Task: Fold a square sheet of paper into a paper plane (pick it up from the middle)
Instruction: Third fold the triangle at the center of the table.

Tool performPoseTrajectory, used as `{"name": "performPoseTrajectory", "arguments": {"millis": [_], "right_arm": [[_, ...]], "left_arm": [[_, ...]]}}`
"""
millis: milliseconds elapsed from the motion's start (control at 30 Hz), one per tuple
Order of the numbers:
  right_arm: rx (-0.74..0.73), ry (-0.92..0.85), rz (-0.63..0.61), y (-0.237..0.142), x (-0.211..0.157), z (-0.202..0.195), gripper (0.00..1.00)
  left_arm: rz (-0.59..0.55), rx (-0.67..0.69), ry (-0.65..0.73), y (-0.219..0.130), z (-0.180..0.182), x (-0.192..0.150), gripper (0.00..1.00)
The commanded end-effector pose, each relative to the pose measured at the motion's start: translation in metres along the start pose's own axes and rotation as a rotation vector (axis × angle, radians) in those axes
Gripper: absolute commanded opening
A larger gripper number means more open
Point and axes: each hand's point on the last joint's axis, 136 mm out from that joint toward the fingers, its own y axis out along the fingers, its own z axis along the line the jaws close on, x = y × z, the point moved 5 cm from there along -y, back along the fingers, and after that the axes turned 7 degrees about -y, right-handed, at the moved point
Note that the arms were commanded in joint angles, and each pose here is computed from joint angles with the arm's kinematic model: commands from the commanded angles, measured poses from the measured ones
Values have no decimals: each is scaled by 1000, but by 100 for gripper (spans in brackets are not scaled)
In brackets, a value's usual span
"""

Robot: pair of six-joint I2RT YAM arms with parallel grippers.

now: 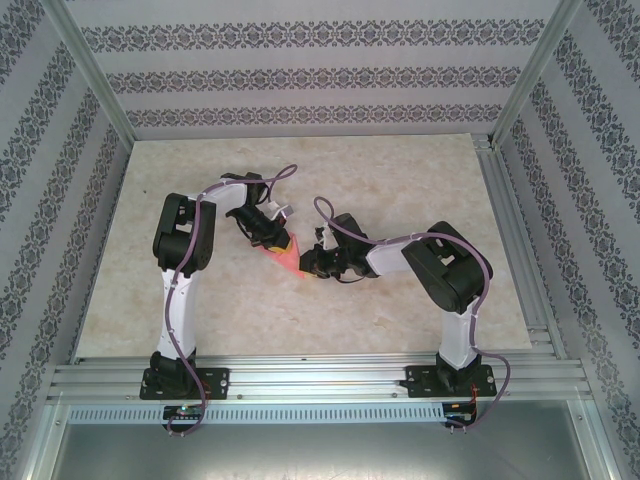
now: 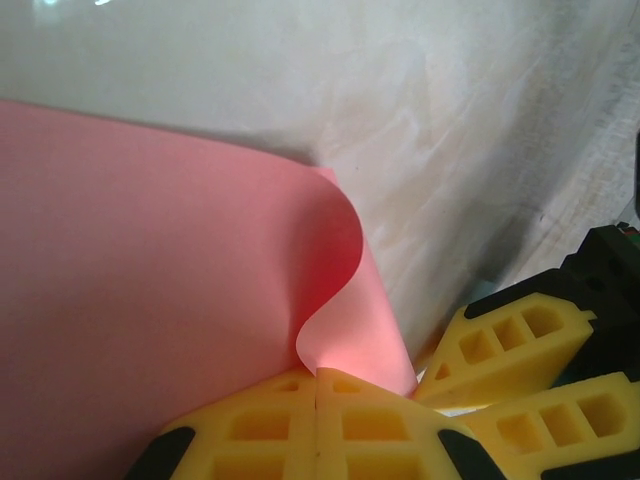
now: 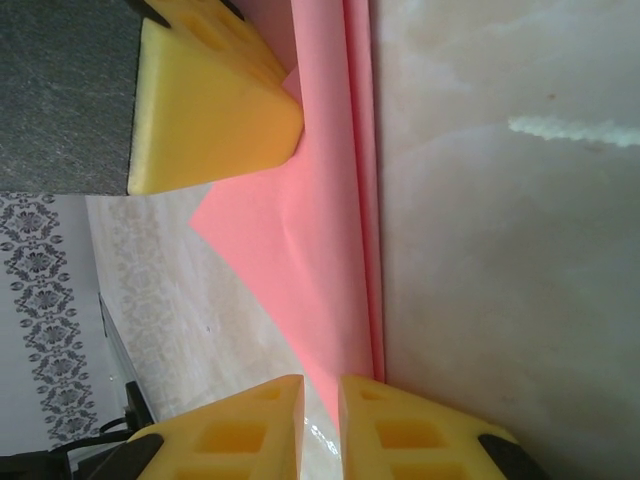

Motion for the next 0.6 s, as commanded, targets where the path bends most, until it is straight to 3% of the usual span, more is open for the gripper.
{"name": "performPoseTrajectory", "arguments": {"millis": [0,233,567], "right_arm": [[60,-31,-18,-6,5,21,18],[116,-45,-28,-7,13,37,17],[0,-10,56,11,-7,13,17]], "left_arm": [[-15,10,27,-8,4,4,4],[-17,-15,35,-8,2,6,5],[-14,-30,31,-6,1,8,5]]}}
